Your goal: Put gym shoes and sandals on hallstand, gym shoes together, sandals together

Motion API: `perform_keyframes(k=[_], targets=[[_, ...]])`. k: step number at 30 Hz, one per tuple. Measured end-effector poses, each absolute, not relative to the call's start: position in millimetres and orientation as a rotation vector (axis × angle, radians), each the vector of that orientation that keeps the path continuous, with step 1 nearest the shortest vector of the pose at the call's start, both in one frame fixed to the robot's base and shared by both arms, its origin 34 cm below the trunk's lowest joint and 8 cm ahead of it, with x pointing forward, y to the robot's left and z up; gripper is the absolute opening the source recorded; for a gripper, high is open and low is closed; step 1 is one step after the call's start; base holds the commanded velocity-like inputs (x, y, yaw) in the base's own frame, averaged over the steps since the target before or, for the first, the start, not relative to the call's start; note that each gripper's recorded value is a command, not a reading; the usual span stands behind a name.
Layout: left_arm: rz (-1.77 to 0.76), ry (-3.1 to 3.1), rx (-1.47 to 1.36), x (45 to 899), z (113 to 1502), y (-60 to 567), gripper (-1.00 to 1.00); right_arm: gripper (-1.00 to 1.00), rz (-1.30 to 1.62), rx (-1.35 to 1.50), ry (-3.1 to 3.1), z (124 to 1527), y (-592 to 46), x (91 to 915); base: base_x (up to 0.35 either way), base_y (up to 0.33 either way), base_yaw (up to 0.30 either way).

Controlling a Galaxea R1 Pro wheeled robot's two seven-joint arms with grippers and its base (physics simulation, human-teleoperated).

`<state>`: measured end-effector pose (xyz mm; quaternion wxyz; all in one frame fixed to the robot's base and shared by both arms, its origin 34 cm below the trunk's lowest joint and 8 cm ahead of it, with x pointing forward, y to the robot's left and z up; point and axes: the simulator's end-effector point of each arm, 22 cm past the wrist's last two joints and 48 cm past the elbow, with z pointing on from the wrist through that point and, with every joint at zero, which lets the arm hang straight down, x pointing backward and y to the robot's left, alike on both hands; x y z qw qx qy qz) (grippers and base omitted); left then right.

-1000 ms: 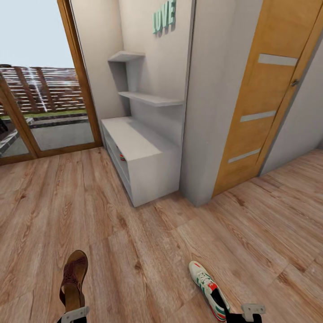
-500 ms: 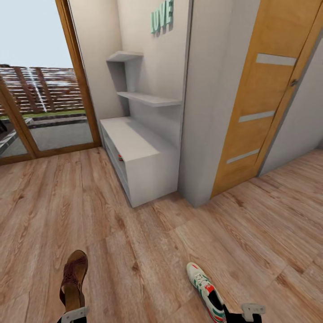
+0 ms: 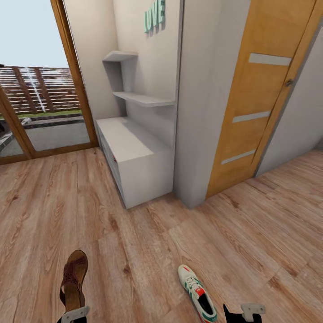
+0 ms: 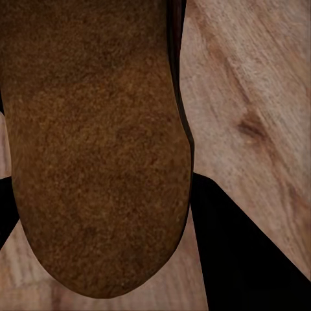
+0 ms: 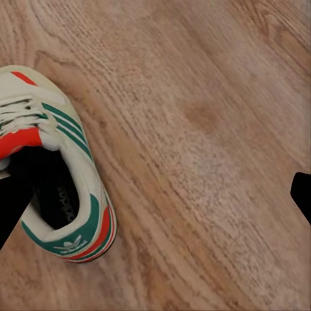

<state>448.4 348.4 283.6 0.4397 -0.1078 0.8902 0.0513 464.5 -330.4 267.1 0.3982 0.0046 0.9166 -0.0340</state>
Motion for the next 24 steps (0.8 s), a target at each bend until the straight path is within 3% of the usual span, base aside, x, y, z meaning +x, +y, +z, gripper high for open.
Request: perform_keyframes(k=[17, 24], targets=[[0.104, 2.205, -0.244, 461, 287, 342, -1.0, 1.0, -0.088, 0.01, 2.323, 267, -331, 464, 0.0, -0.003, 0.085], [0.058, 2.134, -0.127, 535, 318, 321, -1.0, 1.0, -0.086, 0.009, 2.32, 268, -332, 466, 0.0, 0.0, 0.005]])
